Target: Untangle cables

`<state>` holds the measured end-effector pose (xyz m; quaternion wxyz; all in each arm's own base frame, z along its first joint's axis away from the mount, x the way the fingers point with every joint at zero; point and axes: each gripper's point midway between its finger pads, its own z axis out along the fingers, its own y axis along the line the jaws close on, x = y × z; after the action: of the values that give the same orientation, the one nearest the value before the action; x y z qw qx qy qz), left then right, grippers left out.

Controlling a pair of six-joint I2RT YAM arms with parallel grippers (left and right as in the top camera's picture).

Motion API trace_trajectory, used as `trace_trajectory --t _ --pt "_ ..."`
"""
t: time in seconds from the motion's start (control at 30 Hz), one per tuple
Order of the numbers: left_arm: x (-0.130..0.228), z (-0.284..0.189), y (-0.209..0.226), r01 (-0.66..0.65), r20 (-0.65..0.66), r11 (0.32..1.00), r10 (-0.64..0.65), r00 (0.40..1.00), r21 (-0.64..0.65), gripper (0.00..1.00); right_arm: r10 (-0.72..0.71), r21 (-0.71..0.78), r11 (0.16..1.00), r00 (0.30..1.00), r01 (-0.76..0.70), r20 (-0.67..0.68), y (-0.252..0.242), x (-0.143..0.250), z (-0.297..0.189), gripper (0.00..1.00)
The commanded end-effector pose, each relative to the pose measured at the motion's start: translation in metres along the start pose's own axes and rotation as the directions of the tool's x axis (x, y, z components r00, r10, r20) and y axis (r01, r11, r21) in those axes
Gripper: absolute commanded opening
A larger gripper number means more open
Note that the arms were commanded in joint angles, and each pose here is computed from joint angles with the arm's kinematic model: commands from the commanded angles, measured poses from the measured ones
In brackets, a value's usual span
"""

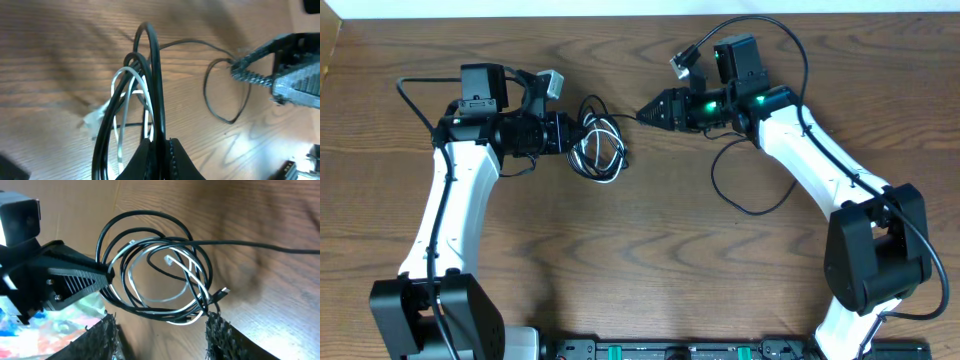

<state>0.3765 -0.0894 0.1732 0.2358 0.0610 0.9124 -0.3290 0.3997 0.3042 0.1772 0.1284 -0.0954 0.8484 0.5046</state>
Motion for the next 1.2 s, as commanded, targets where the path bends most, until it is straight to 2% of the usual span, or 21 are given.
trace_trajectory --t 0.0,0.03,0.07,0.17,0.27,0.33,0.43,0.53,0.6,0.63,0.67,0.77,1.03,1.17 --pt "-0.005 -0.004 -0.019 -0.03 0.02 0.995 0.029 0.999 0.092 0.08 0.125 0.013 0.992 0.992 -0.125 0.013 -0.002 -0.002 0.0 0.51" --pt "-0.005 -0.004 -0.019 -0.03 0.02 0.995 0.029 0.999 0.091 0.07 0.156 0.021 0.987 0.988 -0.157 0.02 -0.003 -0.002 0.0 0.49" --pt "-0.005 -0.004 -0.019 -0.025 0.019 0.995 0.024 1.0 0.091 0.07 0.224 0.042 0.973 0.974 -0.225 0.038 -0.006 -0.004 0.002 0.43" --pt "-0.005 -0.004 -0.019 -0.01 0.017 0.996 0.009 1.0 0.092 0.08 0.28 0.105 0.952 0.955 -0.289 0.094 -0.016 -0.006 0.007 0.4" --pt "-0.005 -0.004 -0.018 -0.012 0.018 0.996 0.01 1.0 0.087 0.07 0.355 0.147 0.916 0.924 -0.374 0.14 -0.027 -0.004 0.01 0.4" --pt "-0.005 -0.004 -0.009 -0.011 0.017 0.999 0.01 1.0 0.036 0.08 0.443 0.155 0.871 0.881 -0.467 0.166 -0.036 0.0 0.012 0.46" --pt "-0.005 -0.004 -0.009 -0.057 0.019 0.998 0.056 0.998 0.031 0.08 0.51 0.136 0.831 0.836 -0.54 0.204 -0.051 0.004 0.017 0.53" --pt "-0.005 -0.003 -0.01 -0.08 0.019 0.996 0.079 0.997 0.039 0.08 0.557 0.093 0.799 0.79 -0.594 0.255 -0.067 0.006 0.022 0.52" --pt "-0.005 -0.004 -0.017 -0.1 0.023 0.992 0.098 0.995 0.079 0.08 0.637 0.018 0.745 0.72 -0.666 0.274 -0.073 0.007 0.027 0.5" --pt "-0.005 -0.005 -0.028 -0.129 0.033 0.982 0.125 0.992 0.14 0.08 0.671 -0.03 0.72 0.685 -0.693 0.283 -0.074 0.006 0.028 0.51" --pt "-0.005 -0.007 -0.037 -0.149 0.044 0.97 0.144 0.989 0.191 0.07 0.683 -0.062 0.711 0.668 -0.7 0.295 -0.077 0.004 0.028 0.5" --pt "-0.003 -0.007 -0.041 -0.15 0.042 0.965 0.144 0.989 0.214 0.08 0.715 -0.106 0.682 0.629 -0.724 0.305 -0.082 0.006 0.029 0.5" --pt "0.006 -0.008 -0.041 -0.125 0.005 0.968 0.127 0.992 0.22 0.08 0.695 -0.091 0.69 0.623 -0.718 0.358 -0.082 0.009 0.038 0.52" --pt "0.016 -0.003 -0.051 -0.181 -0.021 0.954 0.191 0.981 0.24 0.07 0.682 -0.101 0.705 0.633 -0.702 0.366 -0.082 0.007 0.045 0.54"
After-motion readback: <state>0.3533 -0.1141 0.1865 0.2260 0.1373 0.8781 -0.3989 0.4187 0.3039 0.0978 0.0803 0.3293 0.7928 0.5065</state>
